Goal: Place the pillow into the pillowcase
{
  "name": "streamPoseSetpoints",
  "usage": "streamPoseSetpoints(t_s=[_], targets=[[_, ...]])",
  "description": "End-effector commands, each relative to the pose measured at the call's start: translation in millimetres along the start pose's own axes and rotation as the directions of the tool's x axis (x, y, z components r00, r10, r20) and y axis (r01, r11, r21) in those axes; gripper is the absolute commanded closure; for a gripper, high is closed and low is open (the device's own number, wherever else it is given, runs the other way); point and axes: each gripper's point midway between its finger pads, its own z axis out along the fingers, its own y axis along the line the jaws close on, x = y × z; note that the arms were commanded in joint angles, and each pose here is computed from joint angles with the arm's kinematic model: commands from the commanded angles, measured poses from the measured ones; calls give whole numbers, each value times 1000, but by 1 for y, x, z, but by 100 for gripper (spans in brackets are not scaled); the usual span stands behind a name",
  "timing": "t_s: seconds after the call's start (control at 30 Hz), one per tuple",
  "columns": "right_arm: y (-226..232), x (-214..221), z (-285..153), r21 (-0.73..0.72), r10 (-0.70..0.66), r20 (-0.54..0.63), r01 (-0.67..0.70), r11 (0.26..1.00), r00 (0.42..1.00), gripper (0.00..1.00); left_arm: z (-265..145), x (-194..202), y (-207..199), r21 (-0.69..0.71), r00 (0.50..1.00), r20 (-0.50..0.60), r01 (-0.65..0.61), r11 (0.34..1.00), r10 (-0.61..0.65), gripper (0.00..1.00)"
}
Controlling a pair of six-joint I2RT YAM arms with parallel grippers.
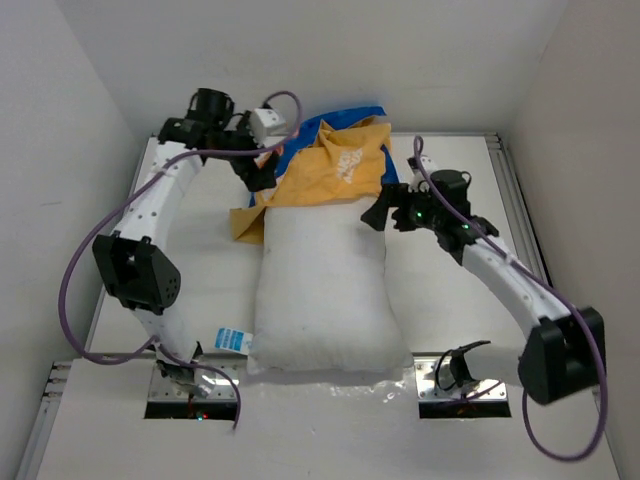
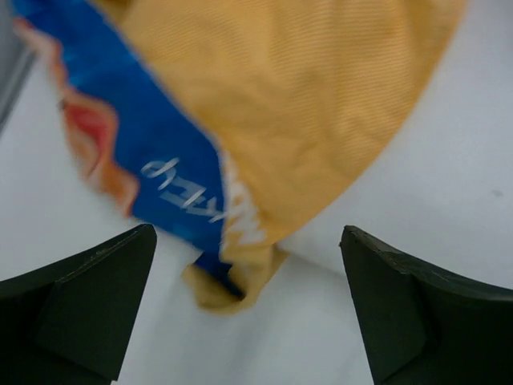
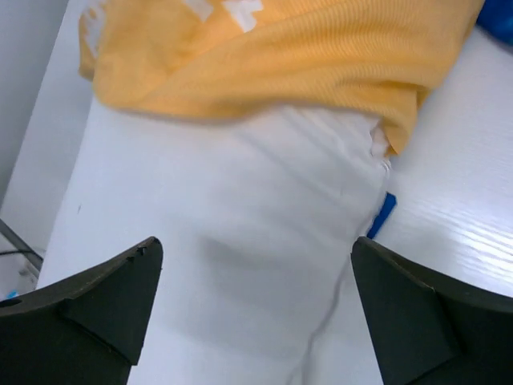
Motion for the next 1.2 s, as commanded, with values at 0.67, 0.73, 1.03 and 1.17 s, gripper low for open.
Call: streamPoseSetpoints(t_s=[0.67,0.73,1.03,1.17], targets=[[103,146,60,-144,-160,-398,110,983,903,16,74,202,42,-296,975,-37,200,934,-220,4],[112,145,71,-181,-88,-419,12,983,904,69,83,207,40,-282,967,-32,234,931,-253,38],[165,-72,75,-606,345,92,-223,764,934,100,72,160,7,-84,966,45,258,963,-255,100],[152,-169,55,-521,392,430,-131,844,813,100,30,102,-41,119,986,144,64,991,-81,100]])
